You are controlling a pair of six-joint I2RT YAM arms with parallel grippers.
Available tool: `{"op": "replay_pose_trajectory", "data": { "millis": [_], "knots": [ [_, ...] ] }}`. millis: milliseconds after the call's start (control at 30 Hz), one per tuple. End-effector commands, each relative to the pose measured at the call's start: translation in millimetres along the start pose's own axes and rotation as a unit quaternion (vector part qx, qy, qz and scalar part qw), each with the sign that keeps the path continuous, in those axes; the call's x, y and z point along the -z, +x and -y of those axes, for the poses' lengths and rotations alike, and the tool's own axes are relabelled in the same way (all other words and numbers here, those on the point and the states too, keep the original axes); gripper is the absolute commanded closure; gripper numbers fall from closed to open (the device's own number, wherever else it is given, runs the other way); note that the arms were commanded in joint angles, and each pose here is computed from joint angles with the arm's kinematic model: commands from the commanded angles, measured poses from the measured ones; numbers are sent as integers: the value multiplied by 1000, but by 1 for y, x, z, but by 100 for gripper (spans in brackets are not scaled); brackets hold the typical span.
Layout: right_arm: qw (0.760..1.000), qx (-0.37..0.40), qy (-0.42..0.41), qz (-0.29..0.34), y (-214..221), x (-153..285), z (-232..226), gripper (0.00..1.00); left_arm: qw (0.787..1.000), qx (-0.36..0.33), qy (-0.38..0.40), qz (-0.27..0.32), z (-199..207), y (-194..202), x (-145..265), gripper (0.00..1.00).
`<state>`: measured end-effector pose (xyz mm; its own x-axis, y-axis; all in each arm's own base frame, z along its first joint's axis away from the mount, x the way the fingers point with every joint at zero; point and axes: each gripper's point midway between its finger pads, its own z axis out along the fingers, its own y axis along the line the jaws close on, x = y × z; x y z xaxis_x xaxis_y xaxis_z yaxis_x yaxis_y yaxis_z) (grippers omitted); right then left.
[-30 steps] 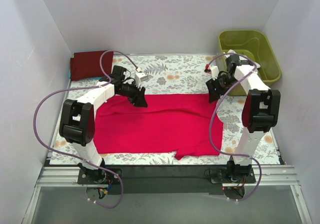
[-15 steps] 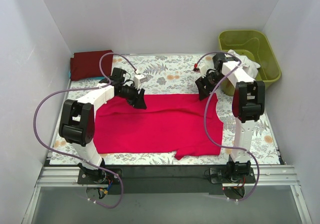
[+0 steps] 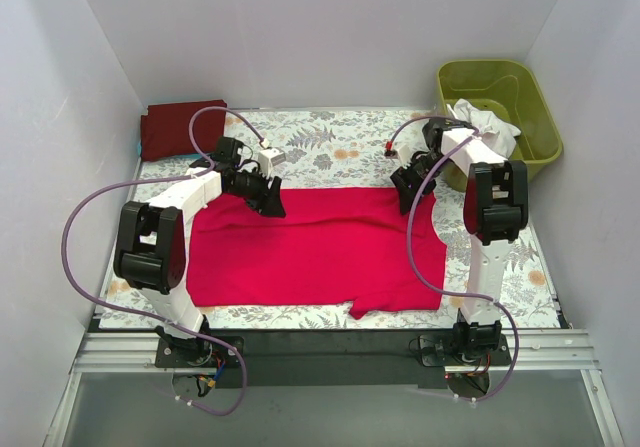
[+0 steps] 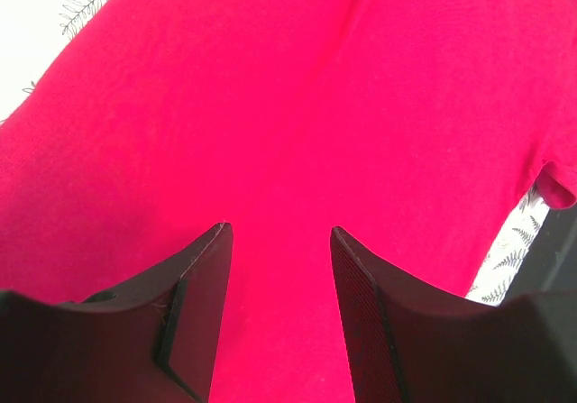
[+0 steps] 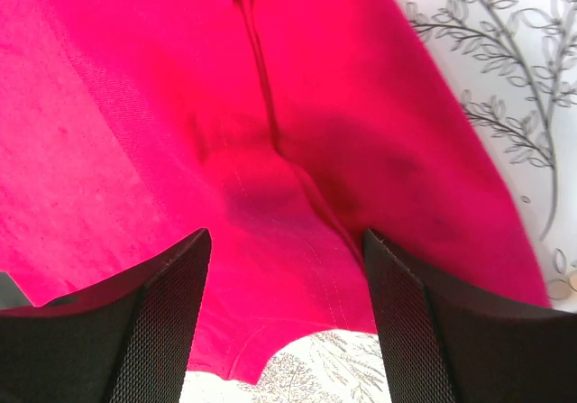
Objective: Fold and stack the t-shirts
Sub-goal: Fold the tshirt
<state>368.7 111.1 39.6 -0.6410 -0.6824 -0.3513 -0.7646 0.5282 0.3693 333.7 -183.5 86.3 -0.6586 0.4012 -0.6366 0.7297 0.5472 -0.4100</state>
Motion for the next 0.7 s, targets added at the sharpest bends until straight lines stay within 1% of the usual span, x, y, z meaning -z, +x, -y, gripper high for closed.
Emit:
{"op": "replay_pose_trajectory", "data": {
  "millis": [0, 100, 133, 300, 333, 367, 400, 500, 667],
  "knots": [
    [1000, 11, -13, -9, 5, 2, -9, 26, 999, -30, -8, 26, 5, -22, 14, 53],
    [1000, 17, -17, -2, 2, 5, -13, 36, 999, -32, -9, 23, 5, -21, 16, 53],
    [1000, 19, -17, 4, -1, 11, -17, 43, 999, -34, -12, 24, 5, -21, 18, 53],
    [999, 34, -23, 14, -5, 30, -36, 66, 999, -35, -11, 25, 9, -19, 20, 53],
    [999, 38, -25, 17, -5, 35, -43, 80, 999, -34, -10, 24, 9, -18, 20, 53],
    [999, 38, -33, 11, 0, 32, -50, 91, 999, -36, -10, 26, 10, -19, 21, 53],
    [998, 41, -37, 9, 2, 33, -56, 98, 999, -36, -11, 26, 10, -19, 22, 54],
    [997, 44, -61, 2, 12, 35, -87, 99, 998, -46, -3, 35, 17, -22, 25, 53],
    [993, 53, -104, -13, 30, 23, -131, 99, 998, -50, -1, 32, 20, -15, 26, 54]
  ]
}}
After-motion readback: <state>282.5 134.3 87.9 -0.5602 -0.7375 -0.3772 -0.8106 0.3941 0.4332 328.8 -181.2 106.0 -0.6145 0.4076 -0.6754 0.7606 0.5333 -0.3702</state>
